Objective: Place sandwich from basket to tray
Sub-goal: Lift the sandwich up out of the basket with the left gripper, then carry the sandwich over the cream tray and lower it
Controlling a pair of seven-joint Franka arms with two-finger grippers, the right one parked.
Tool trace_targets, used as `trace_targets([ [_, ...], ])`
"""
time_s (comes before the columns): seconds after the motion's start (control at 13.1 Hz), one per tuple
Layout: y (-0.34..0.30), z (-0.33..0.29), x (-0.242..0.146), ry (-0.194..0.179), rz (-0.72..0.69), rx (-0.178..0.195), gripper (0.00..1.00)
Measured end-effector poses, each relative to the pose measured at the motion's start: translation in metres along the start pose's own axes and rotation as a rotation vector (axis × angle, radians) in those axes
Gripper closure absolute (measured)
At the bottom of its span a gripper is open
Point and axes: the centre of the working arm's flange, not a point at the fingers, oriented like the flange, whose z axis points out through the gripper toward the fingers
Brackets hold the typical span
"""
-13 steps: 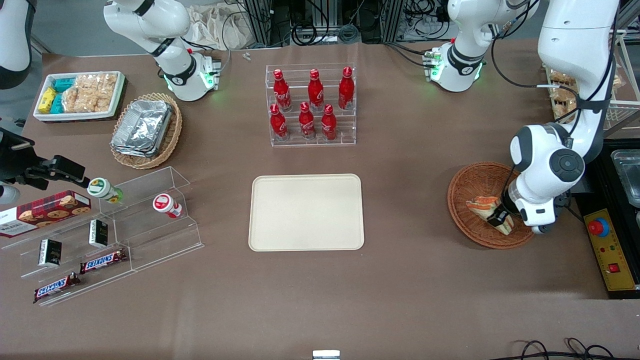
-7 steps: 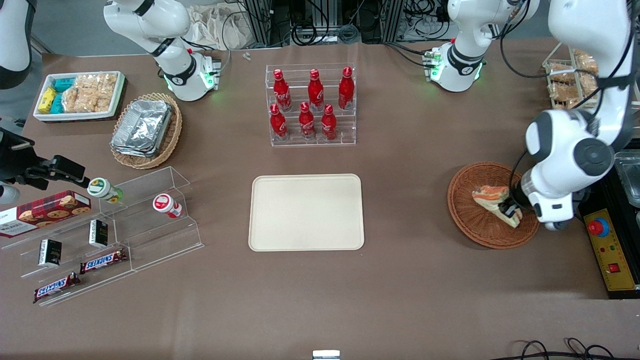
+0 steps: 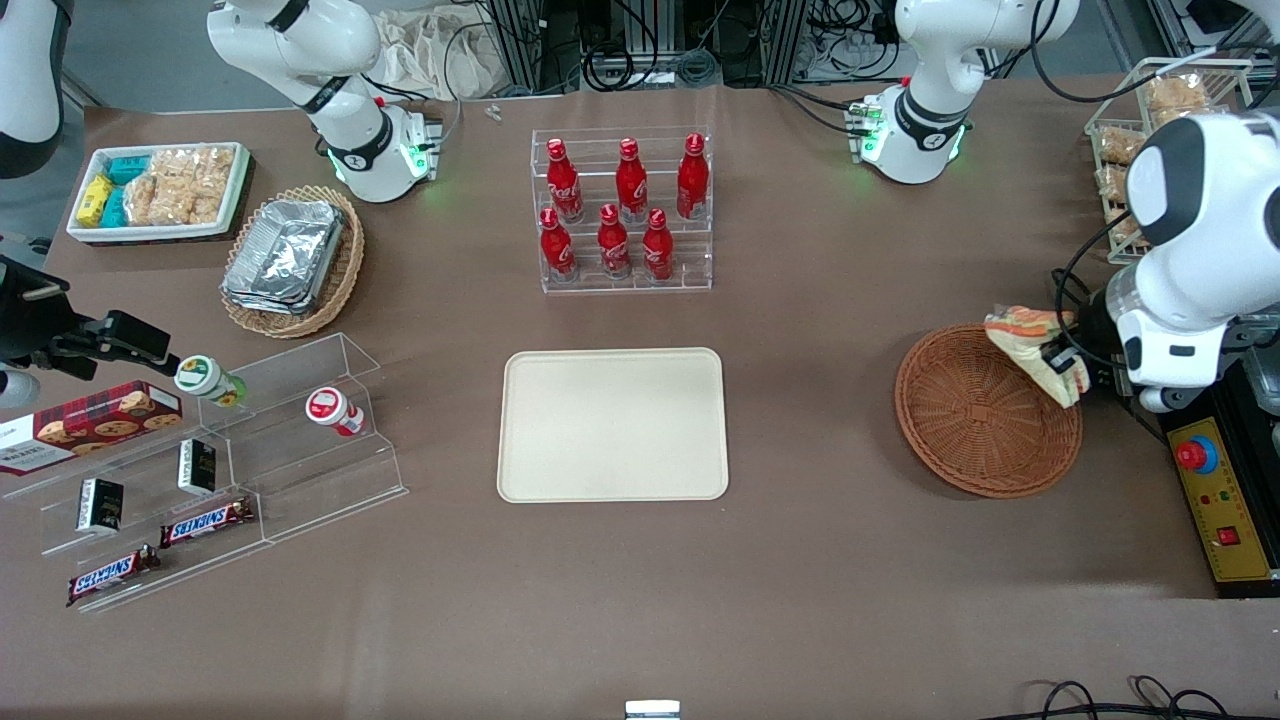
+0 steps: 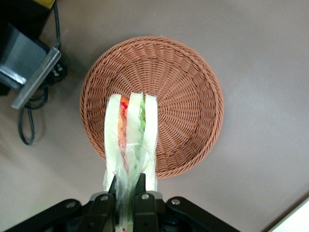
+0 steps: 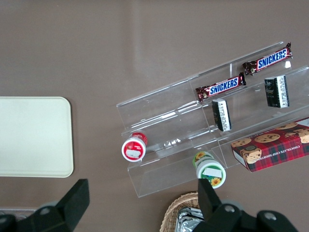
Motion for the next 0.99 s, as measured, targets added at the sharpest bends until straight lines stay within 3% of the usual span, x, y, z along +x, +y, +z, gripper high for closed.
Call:
trace_targets([
  [0.23,0.001,-0.024,-0.005,-0.028,0.085,0.02,0.86],
  [0.46,0.03,-0.038,-0.03,-0.033,0.163,0.028,0.86],
  [0.76,0.085,-0.054,-0.079,-0.043,0.271,-0.026,0.86],
  [0.99,0.14,-0.039,-0.129,-0.054,0.399,-0.021,0.86],
])
